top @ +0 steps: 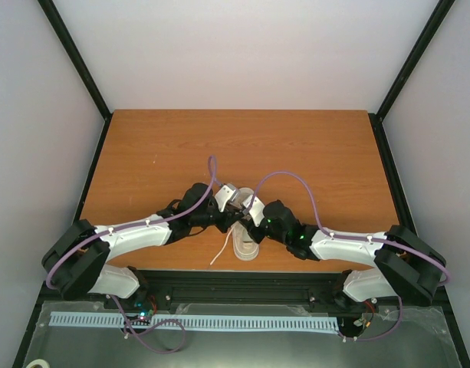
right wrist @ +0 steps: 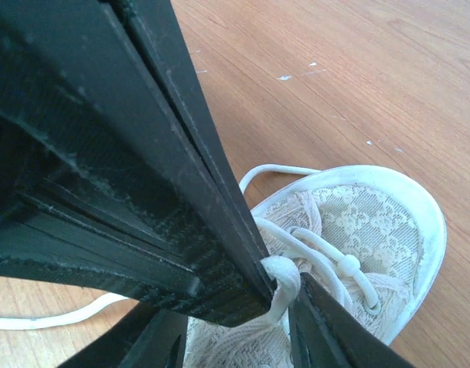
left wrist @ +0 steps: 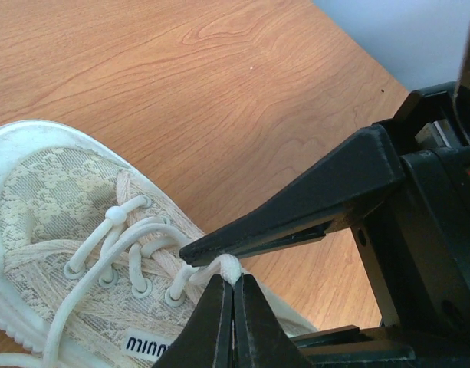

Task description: Tie the shoes

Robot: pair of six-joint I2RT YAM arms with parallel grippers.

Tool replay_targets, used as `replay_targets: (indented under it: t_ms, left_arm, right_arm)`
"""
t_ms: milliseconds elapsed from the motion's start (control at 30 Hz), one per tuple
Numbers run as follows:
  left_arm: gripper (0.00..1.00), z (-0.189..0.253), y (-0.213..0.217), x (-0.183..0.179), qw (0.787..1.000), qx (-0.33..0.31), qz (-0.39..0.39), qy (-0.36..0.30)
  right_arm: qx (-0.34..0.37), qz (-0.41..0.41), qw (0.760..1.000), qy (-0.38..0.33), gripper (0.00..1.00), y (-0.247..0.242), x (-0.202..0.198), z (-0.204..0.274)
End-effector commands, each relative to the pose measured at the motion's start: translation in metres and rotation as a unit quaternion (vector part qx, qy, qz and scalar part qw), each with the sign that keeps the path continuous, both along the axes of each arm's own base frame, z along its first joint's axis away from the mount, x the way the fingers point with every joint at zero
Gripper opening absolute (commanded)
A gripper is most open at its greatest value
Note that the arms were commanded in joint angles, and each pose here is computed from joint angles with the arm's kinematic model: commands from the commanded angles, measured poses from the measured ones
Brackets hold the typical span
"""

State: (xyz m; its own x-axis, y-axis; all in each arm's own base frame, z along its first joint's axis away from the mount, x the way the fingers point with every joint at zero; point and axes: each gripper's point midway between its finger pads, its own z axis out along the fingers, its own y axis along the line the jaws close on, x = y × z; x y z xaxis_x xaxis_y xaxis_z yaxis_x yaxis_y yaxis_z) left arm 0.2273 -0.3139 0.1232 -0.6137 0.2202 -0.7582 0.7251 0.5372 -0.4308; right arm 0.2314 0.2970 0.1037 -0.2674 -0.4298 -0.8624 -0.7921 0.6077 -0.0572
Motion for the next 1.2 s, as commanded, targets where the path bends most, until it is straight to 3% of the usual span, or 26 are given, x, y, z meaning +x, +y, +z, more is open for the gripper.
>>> replay_targets:
  t_ms: [0,133,300,467,500,633,700,900,1000,1167]
  left_arm:
    - [0.01,0.009,-0.011,-0.008,0.999,-0.014,-0.032,0.004]
    - [0.01,0.008,-0.01,-0.007,1.0,-0.01,-0.029,0.003]
    - [0.01,0.006,-0.01,-0.006,1.0,-0.006,-0.027,0.002]
    - [0.03,0.007,-0.009,-0.005,1.0,-0.003,-0.023,0.002]
    - [0.08,0.007,-0.008,-0.003,1.0,-0.003,-0.016,0.003]
    - [0.53,0.017,0.012,0.013,0.998,0.01,0.064,-0.012]
    - [0.61,0.019,0.035,0.027,0.99,0.025,0.139,-0.013]
    - [0.51,-0.009,0.104,0.053,0.946,0.036,0.312,0.083]
    - [0.51,-0.025,0.109,0.056,0.937,0.058,0.326,0.108]
    - [0.4,-0.055,0.102,0.063,0.929,0.086,0.325,0.153]
  right_arm:
    - [0.04,-0.02,0.997,-0.055,0.35,0.009,0.018,0.034]
    - [0.038,-0.022,0.998,-0.053,0.26,0.009,0.019,0.034]
    - [0.037,-0.043,0.998,-0.042,0.05,0.003,0.021,0.029]
    - [0.042,-0.056,0.997,-0.036,0.03,-0.003,0.019,0.026]
    - [0.044,-0.056,0.997,-0.034,0.03,-0.004,0.019,0.026]
    - [0.044,-0.062,0.997,-0.027,0.03,-0.007,0.017,0.023]
    - [0.042,-0.065,0.997,-0.023,0.03,-0.009,0.016,0.02]
    - [0.045,-0.067,0.997,-0.015,0.03,-0.013,0.012,0.018]
    - [0.044,-0.064,0.997,-0.011,0.03,-0.011,0.012,0.016]
    - [0.043,-0.06,0.997,-0.005,0.03,-0.008,0.011,0.014]
